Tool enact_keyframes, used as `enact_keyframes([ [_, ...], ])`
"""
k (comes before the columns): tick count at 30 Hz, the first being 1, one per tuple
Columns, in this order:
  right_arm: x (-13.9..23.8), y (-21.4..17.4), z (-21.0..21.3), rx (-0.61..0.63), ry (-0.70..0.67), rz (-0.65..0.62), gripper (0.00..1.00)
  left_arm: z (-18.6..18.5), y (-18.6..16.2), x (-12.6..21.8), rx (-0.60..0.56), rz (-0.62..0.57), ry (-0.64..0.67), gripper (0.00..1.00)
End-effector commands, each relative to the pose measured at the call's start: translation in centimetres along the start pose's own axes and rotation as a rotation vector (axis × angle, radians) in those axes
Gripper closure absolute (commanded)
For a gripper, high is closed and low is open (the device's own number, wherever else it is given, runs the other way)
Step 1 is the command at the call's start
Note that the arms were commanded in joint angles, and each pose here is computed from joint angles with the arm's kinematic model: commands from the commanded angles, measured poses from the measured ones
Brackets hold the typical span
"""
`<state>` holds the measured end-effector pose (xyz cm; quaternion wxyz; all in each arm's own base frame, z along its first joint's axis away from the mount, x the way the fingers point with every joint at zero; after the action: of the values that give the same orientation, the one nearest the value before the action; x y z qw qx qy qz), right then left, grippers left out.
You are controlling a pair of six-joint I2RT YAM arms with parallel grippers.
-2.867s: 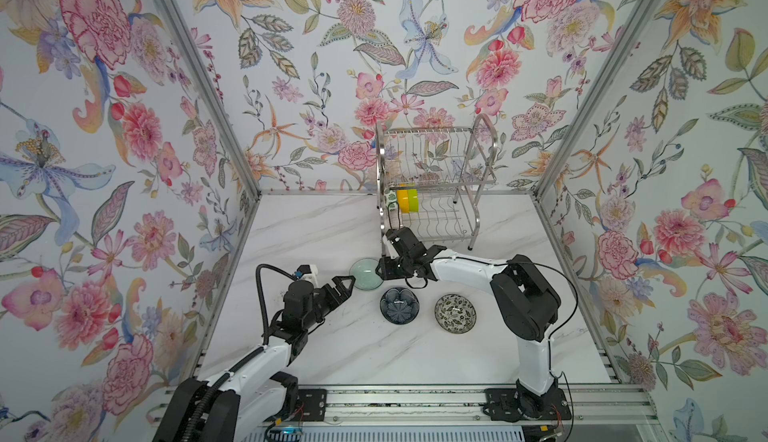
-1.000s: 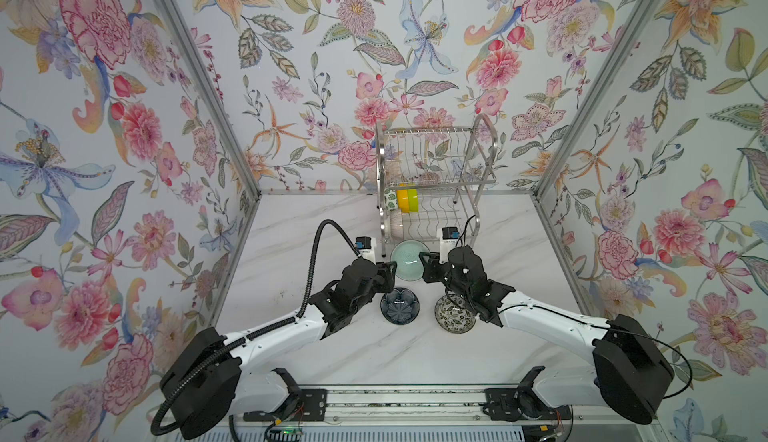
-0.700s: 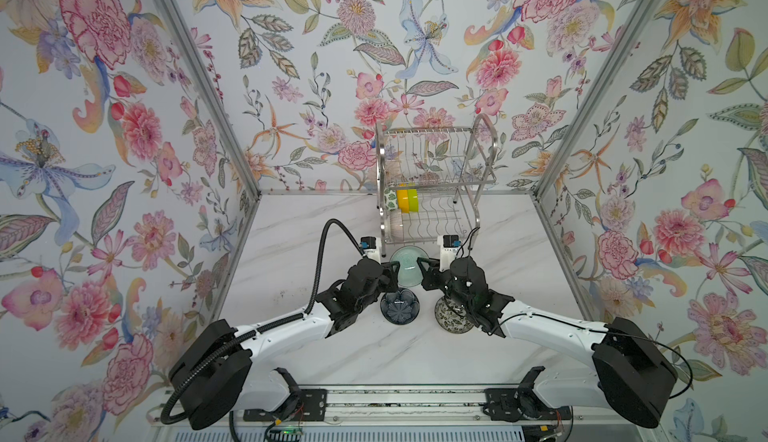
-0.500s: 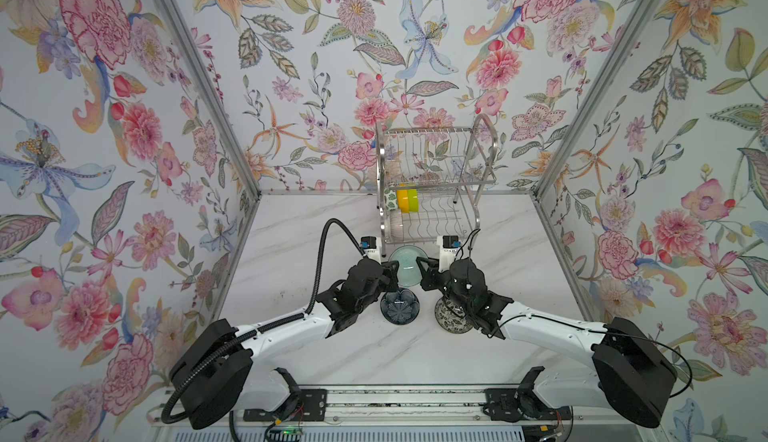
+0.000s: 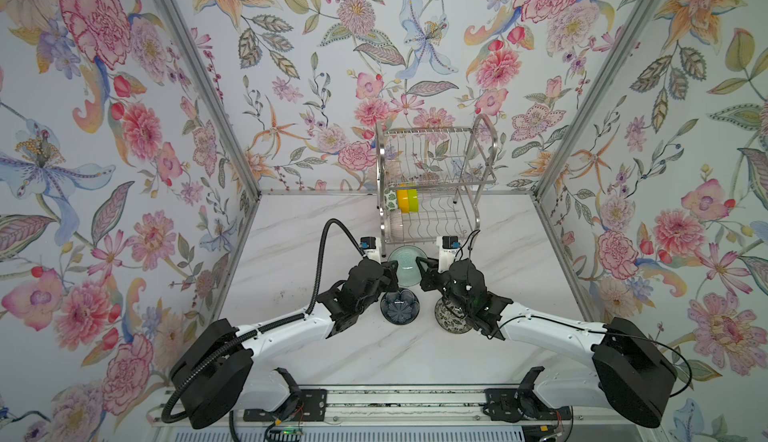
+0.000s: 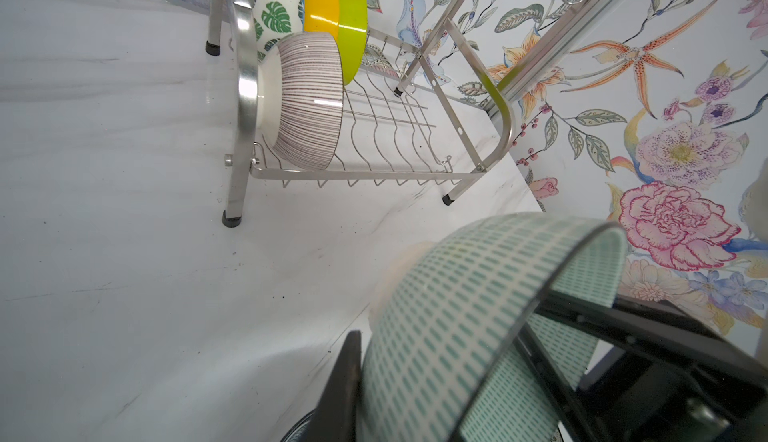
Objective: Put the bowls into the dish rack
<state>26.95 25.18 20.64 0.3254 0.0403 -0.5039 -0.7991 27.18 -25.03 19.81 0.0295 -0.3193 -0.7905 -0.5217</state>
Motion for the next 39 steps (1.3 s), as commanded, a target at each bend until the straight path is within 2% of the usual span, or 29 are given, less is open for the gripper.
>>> enact_keyframes([
  [1,0.6,3.3,2.9,-0.062,0.115,-0.092,0.77,1.1,1.5,0.8,0.039,-0.086,0.069,1.00],
  [4,0.6,3.4,3.0,-0.075,0.120,-0.086,0.60,1.5,1.9,1.1,0.030,-0.106,0.104,1.00],
  [10,0.6,3.7,3.3,-0.086,0.140,-0.068,0.43,2.2,2.7,1.4,0.003,-0.149,0.179,1.00],
  [16,1.0,3.9,2.8,-0.118,0.139,-0.078,0.03,3.2,3.4,1.9,-0.017,-0.212,0.257,1.00],
  [22,1.7,4.4,1.6,-0.157,0.119,-0.086,0.01,4.6,3.8,2.8,-0.036,-0.285,0.342,1.00],
  [26,2.1,5.0,0.3,-0.230,0.088,-0.096,0.01,5.2,4.7,3.6,-0.067,-0.344,0.405,1.00],
  [28,2.1,5.4,-0.8,-0.303,0.053,-0.095,0.01,5.5,5.0,4.0,-0.087,-0.376,0.436,1.00],
  [33,2.2,6.3,-4.1,-0.586,-0.079,-0.077,0.02,6.3,5.5,4.7,-0.108,-0.501,0.476,1.00],
  [39,2.4,8.0,-4.1,-0.836,-0.046,-0.100,0.01,4.9,5.7,4.4,-0.158,-0.624,0.464,1.00],
])
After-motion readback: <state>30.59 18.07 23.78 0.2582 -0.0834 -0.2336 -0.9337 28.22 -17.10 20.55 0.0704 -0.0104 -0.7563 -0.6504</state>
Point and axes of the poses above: each gripper's point midway between its finger pads, its own x axis back along the fingers, its own z axis along the line the jaws close on, y = z × x, the point moved 5 cm from there along x, back along the fingers, and after that the axes turned 3 degrees about -x, right-handed, at the moved point
